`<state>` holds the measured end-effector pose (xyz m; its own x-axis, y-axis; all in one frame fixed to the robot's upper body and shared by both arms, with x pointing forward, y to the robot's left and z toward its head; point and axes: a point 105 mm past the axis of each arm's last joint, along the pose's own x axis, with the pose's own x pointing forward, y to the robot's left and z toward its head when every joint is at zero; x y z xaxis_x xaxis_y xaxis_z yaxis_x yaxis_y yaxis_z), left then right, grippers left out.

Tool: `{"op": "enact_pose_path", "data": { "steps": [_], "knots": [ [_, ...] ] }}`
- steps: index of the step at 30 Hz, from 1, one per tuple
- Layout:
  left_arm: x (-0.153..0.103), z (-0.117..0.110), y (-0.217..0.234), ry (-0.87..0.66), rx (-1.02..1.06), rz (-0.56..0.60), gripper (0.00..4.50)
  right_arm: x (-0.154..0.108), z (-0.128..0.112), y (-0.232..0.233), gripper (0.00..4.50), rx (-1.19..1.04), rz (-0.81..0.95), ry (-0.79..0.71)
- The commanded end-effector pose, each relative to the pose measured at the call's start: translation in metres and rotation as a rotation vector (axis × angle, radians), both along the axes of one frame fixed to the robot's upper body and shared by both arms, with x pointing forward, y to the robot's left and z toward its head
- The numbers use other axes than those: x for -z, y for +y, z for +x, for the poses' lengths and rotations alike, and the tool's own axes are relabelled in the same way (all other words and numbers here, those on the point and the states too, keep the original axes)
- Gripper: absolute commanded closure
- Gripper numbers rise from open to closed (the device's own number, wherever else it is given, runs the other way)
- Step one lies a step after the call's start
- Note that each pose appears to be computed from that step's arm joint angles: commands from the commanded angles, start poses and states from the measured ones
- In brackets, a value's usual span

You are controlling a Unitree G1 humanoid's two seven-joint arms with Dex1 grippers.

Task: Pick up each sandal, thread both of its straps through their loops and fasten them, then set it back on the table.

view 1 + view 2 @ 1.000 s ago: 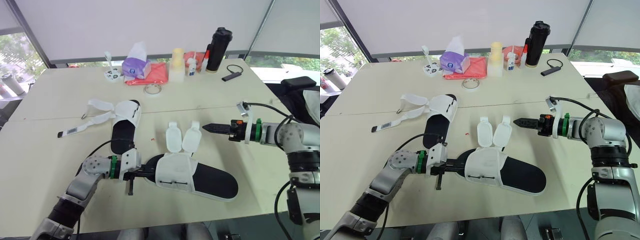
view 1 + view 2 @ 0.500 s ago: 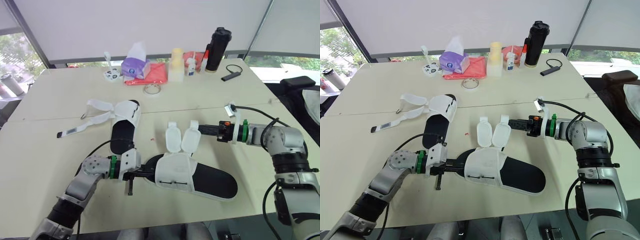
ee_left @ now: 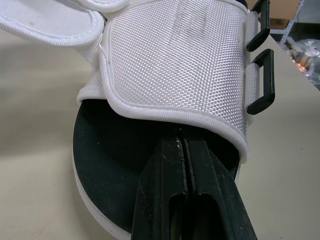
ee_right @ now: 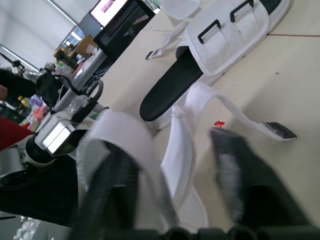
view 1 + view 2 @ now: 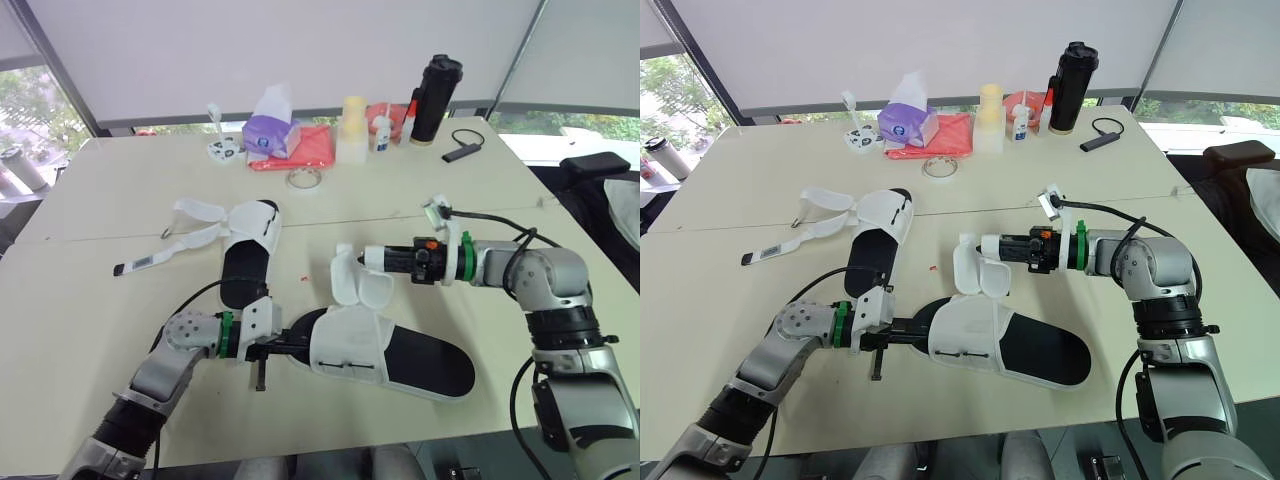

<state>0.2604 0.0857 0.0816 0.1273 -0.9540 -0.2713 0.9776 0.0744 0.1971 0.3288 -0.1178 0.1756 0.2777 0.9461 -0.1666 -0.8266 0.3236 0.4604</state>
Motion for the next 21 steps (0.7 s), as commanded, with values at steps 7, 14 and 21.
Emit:
{"op": "enact_pose_path", "data": {
  "steps": [7,14,21],
  "knots": [
    [0.001,-0.005,-0.003,0.0,0.01,0.0,4.5,-0.008,-0.021,0.006,4.45,-0.016,-0.206,-0.328],
    [0.003,-0.006,-0.004,0.006,0.017,0.002,4.5,-0.033,-0.021,0.01,4.45,0.005,-0.678,-1.242],
    [0.011,-0.011,-0.007,0.033,0.048,0.019,4.5,-0.056,-0.023,0.014,4.45,0.001,-0.83,-1.825]
  ]
}}
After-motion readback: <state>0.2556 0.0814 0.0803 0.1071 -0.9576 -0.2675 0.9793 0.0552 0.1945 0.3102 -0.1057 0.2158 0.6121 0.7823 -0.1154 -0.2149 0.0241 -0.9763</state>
